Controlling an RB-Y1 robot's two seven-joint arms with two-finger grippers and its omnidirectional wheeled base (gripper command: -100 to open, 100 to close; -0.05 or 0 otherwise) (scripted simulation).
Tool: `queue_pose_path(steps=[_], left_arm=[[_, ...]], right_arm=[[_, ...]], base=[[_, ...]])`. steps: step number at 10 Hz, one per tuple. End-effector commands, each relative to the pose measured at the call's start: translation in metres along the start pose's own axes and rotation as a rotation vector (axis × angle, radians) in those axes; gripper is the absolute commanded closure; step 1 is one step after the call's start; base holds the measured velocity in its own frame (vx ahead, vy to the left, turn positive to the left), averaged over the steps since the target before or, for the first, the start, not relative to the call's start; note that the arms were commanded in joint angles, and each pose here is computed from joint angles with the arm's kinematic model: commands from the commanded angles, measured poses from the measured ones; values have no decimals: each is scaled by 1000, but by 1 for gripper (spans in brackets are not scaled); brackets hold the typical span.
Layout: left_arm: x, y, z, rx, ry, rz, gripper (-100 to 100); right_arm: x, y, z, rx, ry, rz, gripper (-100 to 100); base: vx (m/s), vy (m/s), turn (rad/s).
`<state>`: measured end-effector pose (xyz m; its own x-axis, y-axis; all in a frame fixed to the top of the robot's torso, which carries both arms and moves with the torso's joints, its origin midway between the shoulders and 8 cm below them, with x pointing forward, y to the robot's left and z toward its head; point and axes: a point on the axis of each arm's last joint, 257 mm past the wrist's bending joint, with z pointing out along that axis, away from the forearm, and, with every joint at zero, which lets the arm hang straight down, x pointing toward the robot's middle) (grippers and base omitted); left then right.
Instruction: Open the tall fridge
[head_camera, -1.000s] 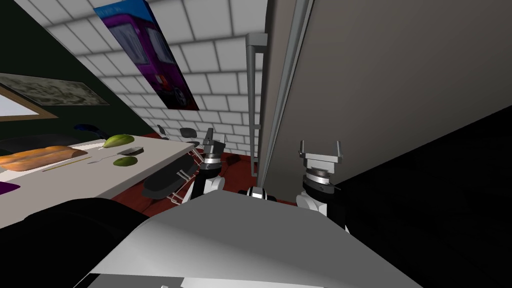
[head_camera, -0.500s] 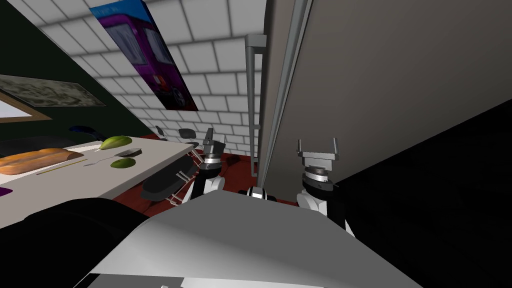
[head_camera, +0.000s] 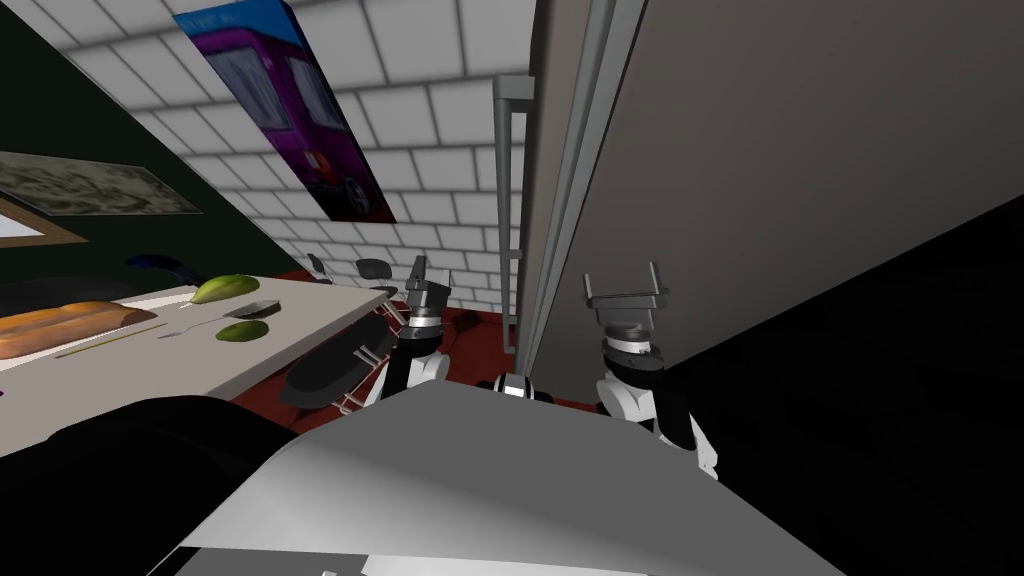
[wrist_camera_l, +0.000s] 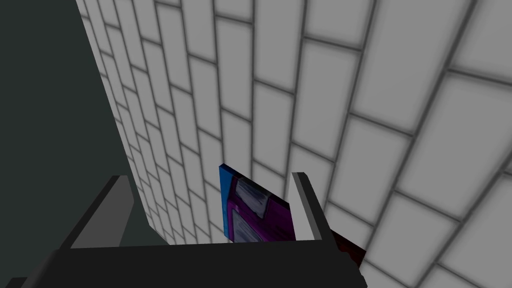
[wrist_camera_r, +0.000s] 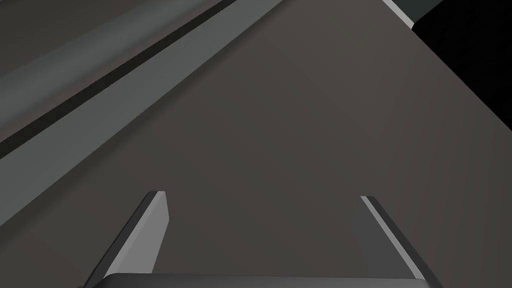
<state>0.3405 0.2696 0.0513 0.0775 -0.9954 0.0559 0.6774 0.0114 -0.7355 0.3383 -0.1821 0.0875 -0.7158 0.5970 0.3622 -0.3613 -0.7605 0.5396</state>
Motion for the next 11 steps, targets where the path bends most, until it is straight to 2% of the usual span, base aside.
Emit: queue_pose_path(steps=[1, 2, 3, 4, 5, 6, 7, 8, 9, 10, 11], left_arm=[[0, 0, 0, 0, 0, 0, 0], [0, 0, 0, 0, 0, 0, 0], [0, 0, 0, 0, 0, 0, 0], [0, 0, 0, 0, 0, 0, 0], [0, 0, 0, 0, 0, 0, 0], [0, 0, 0, 0, 0, 0, 0], [0, 0, 0, 0, 0, 0, 0], [0, 0, 0, 0, 0, 0, 0], [0, 0, 0, 0, 0, 0, 0], [0, 0, 0, 0, 0, 0, 0], [0, 0, 0, 0, 0, 0, 0]], right_arm=[[12, -10, 8, 53, 64, -76, -100], [22, -15, 16, 79, 116, -143, -100], [23, -17, 15, 93, 124, -152, -100], [34, -22, 23, 113, 179, -222, -100], [34, -25, 22, 131, 190, -236, -100], [44, -30, 29, 146, 243, -307, -100], [45, -32, 28, 165, 260, -327, -100], [55, -37, 33, 179, 312, -398, -100], [57, -39, 33, 193, 335, -426, -100], [66, -43, 39, 198, 387, -498, -100], [68, -46, 37, 214, 409, -529, -100]], base=[[3, 45, -12], [4, 50, -33], [3, 47, -7], [6, 85, -18], [7, 85, -21], [9, 105, 25], [14, 69, -67], [14, 47, -83], [10, 32, -59], [8, 49, -49], [7, 32, -38]])
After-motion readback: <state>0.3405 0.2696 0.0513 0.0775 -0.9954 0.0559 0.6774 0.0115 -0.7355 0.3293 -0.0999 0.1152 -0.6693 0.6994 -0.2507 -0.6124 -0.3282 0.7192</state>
